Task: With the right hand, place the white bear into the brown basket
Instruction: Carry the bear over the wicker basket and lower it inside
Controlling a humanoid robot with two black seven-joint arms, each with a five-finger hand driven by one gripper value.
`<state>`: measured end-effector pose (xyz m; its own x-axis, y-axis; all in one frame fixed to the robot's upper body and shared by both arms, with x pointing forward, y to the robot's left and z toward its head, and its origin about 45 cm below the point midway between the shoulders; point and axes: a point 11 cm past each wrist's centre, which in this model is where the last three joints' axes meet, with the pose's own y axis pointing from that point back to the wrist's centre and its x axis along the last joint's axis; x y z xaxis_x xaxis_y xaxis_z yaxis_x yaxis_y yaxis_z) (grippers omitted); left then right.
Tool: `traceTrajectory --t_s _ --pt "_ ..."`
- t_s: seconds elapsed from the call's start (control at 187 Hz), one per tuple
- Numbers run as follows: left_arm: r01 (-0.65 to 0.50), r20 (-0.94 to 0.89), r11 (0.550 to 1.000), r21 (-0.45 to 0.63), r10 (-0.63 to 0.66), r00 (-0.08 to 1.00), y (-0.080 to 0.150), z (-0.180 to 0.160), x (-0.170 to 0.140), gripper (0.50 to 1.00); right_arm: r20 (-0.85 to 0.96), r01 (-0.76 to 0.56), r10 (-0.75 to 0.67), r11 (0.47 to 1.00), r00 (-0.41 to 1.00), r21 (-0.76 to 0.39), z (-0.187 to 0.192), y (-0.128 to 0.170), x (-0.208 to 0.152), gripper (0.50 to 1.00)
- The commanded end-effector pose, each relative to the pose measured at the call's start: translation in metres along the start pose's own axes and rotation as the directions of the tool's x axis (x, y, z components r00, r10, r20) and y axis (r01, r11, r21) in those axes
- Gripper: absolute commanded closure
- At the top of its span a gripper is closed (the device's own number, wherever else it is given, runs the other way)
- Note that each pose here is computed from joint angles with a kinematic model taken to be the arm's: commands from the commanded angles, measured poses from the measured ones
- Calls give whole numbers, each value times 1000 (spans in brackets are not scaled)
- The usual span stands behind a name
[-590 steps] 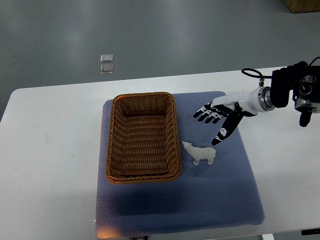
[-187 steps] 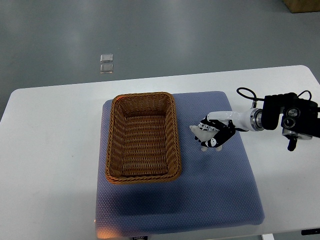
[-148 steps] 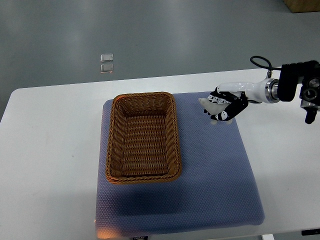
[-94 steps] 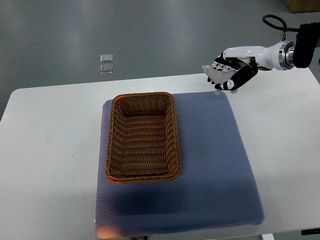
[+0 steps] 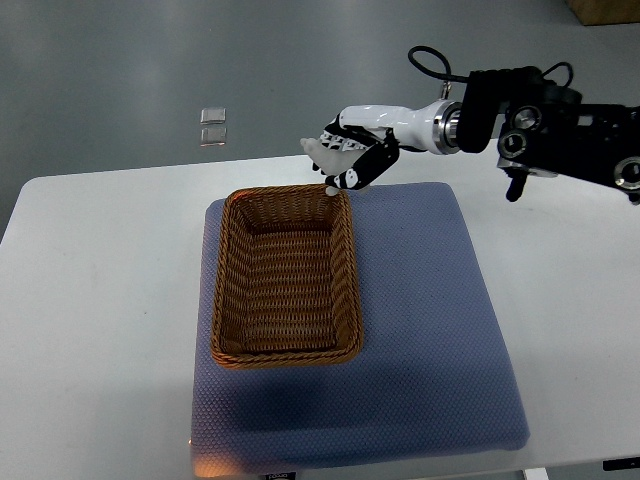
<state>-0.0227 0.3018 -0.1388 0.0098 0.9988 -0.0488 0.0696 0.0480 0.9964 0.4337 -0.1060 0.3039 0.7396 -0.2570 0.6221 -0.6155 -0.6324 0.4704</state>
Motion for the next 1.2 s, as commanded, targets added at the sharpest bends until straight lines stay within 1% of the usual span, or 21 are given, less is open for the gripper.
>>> traceTrajectory --t_s 0.0,0.187,0.47,0.631,0.823,0.941,1.197 --pt "3 3 1000 -1 -3 1000 0 1 -1 500 -12 36 -36 999 999 6 -11 -26 -22 1000" --pt "15 3 1000 -1 -15 1000 0 1 -5 500 -26 72 -72 997 997 19 -26 -60 -57 1000" --pt "15 0 1000 -2 -15 1000 0 1 -5 500 21 90 -91 995 996 30 -29 -82 -93 1000" --pt "15 -2 1000 -3 -15 1000 0 1 -5 500 49 86 -87 996 995 14 -18 -85 -101 1000" --pt "15 -2 1000 -3 -15 1000 0 1 -5 500 68 86 -88 996 994 26 -12 -85 -110 1000" --pt "14 -2 1000 -3 -14 1000 0 1 -5 500 83 91 -93 996 992 23 -6 -86 -117 969" --pt "14 -3 1000 -3 -14 1000 0 1 -5 500 79 86 -87 996 993 12 12 -86 -133 965"
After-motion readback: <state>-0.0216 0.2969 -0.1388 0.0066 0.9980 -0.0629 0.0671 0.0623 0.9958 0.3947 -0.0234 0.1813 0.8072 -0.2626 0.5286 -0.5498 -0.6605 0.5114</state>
